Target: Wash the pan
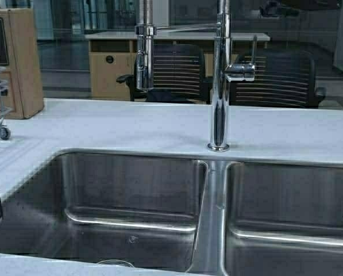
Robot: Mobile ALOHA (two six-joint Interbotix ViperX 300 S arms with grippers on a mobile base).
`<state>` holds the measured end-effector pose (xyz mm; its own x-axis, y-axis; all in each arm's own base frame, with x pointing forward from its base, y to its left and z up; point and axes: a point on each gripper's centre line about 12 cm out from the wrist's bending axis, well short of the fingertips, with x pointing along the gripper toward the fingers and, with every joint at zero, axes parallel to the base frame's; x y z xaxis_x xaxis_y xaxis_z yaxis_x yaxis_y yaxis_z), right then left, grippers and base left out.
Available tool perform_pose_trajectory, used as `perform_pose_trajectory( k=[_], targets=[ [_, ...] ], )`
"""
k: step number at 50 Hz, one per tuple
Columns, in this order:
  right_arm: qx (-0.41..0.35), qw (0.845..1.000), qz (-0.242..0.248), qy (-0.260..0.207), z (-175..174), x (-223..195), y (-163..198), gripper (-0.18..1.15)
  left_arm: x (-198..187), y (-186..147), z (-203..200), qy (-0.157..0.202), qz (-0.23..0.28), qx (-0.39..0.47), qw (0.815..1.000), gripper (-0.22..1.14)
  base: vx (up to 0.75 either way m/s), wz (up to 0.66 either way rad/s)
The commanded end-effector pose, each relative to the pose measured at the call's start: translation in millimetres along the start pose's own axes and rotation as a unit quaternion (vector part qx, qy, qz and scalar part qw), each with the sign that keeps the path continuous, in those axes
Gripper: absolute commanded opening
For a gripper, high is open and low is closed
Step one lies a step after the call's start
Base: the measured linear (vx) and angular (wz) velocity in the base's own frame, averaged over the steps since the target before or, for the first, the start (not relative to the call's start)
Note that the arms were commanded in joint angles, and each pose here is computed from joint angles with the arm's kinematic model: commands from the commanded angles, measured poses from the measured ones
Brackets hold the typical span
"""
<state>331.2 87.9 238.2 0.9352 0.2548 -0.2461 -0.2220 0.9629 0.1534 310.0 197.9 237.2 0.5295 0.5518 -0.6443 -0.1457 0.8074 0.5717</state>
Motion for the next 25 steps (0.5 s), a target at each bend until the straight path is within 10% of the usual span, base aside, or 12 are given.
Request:
perform_pose_trajectory(
  k=[1,25],
  targets=[
    [-0.001,1.000,0.002,-0.011,7.4,-0.8,1.2,0.05,-8.9,8.6,10.7,-0.021,0.011,-0.006,1.000,1.01,0.00,0.00],
    [-0.001,1.000,0.003,-0.012,7.8,-1.1,1.8,0.05,-7.2,7.8,9.4,-0.018,0.010,-0.006,1.000,1.01,0.00,0.00]
  ],
)
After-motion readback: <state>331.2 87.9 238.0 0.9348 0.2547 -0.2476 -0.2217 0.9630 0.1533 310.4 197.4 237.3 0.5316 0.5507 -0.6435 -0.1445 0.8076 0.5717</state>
